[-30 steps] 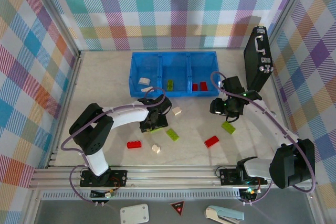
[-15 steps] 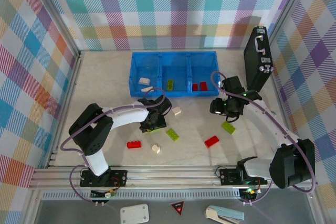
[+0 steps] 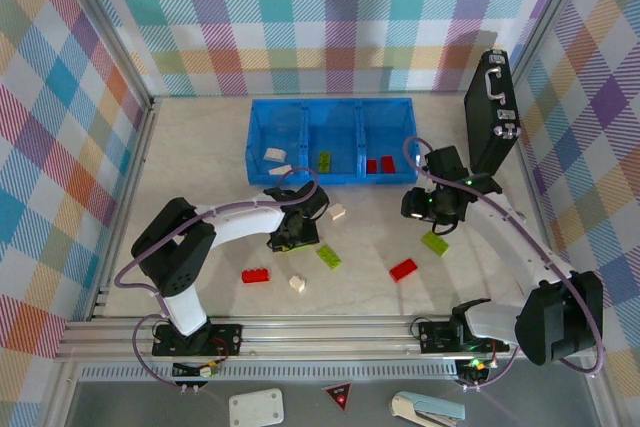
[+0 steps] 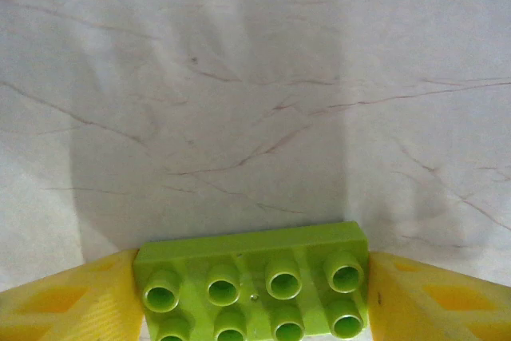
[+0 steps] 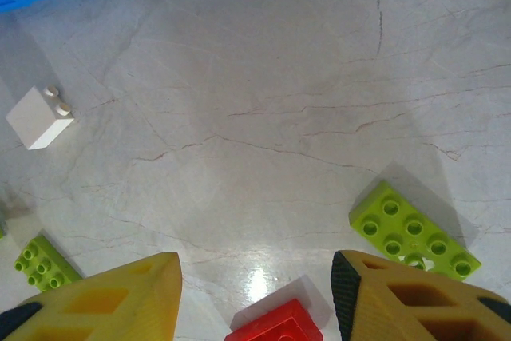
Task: Sort the legos into containers by color
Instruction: Pick up the lego from the center of the table, then place the lego in the container.
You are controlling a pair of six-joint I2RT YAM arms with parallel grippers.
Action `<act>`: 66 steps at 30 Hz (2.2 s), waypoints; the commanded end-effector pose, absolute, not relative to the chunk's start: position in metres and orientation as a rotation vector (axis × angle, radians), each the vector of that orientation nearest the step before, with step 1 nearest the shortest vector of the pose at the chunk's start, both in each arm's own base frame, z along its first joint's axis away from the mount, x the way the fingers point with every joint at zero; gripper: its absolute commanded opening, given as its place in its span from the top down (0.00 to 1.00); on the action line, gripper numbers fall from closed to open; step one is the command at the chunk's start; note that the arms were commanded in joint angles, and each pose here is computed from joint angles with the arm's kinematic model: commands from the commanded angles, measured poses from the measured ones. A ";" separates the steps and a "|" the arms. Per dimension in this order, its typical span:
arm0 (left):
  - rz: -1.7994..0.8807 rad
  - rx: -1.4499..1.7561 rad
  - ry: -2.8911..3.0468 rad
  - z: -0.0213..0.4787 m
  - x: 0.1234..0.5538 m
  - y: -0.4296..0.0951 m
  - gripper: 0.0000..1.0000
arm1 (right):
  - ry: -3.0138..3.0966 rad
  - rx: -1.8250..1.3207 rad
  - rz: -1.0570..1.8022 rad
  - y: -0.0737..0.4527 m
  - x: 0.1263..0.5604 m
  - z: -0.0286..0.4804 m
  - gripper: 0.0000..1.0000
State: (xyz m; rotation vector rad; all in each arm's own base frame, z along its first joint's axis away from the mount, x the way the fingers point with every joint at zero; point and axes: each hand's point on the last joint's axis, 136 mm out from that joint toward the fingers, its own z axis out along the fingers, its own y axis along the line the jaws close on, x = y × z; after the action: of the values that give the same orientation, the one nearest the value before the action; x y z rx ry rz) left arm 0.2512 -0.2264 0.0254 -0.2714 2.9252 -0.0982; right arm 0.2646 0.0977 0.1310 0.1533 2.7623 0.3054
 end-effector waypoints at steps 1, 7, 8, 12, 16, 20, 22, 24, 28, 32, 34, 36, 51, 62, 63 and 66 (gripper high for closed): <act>-0.165 -0.172 2.880 0.050 0.262 -0.243 0.32 | 2.780 0.159 0.280 0.093 0.253 0.129 0.46; -0.153 -0.047 2.831 0.071 0.282 -0.256 0.32 | 2.779 0.176 0.256 0.087 0.246 0.130 0.47; -0.159 -0.025 2.821 0.075 0.286 -0.260 0.32 | 2.778 0.175 0.255 0.087 0.245 0.131 0.47; -0.194 0.099 2.779 0.089 0.303 -0.279 0.32 | 2.770 0.183 0.243 0.084 0.241 0.135 0.47; -0.222 0.196 2.727 0.104 0.322 -0.297 0.32 | 2.770 0.190 0.232 0.081 0.237 0.137 0.46; -0.231 0.241 2.697 0.113 0.344 -0.309 0.33 | 2.768 0.201 0.222 0.078 0.233 0.139 0.46; -0.245 0.257 2.681 0.114 0.354 -0.315 0.33 | 2.766 0.207 0.217 0.076 0.231 0.140 0.46; -0.268 0.268 2.664 0.116 0.366 -0.320 0.33 | 2.764 0.213 0.215 0.075 0.229 0.140 0.46; -0.294 0.274 2.644 0.118 0.388 -0.325 0.33 | 2.762 0.219 0.210 0.074 0.227 0.141 0.46; -0.302 0.279 2.629 0.119 0.410 -0.327 0.33 | 2.764 0.223 0.206 0.073 0.227 0.140 0.46; -0.309 0.271 2.620 0.119 0.420 -0.327 0.33 | 2.767 0.220 0.204 0.073 0.226 0.139 0.46; -0.318 0.257 2.622 0.116 0.429 -0.325 0.33 | 2.767 0.220 0.203 0.073 0.226 0.139 0.46; -0.519 0.200 2.673 0.082 0.464 -0.334 0.33 | 2.776 0.209 0.208 0.074 0.225 0.136 0.46; -0.609 0.218 2.650 0.088 0.465 -0.345 0.26 | 2.775 0.207 0.212 0.075 0.226 0.136 0.46; -0.612 0.218 2.651 0.088 0.464 -0.345 0.25 | 2.773 0.206 0.212 0.075 0.226 0.136 0.45; -0.605 0.219 2.657 0.087 0.463 -0.344 0.23 | 2.774 0.204 0.212 0.075 0.226 0.136 0.45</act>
State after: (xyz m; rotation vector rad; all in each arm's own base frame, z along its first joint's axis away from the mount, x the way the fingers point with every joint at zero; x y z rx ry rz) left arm 0.4590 -0.3346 0.0744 0.2063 2.6915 -0.5364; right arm 0.2306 0.0742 0.1363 0.2143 2.7656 0.2104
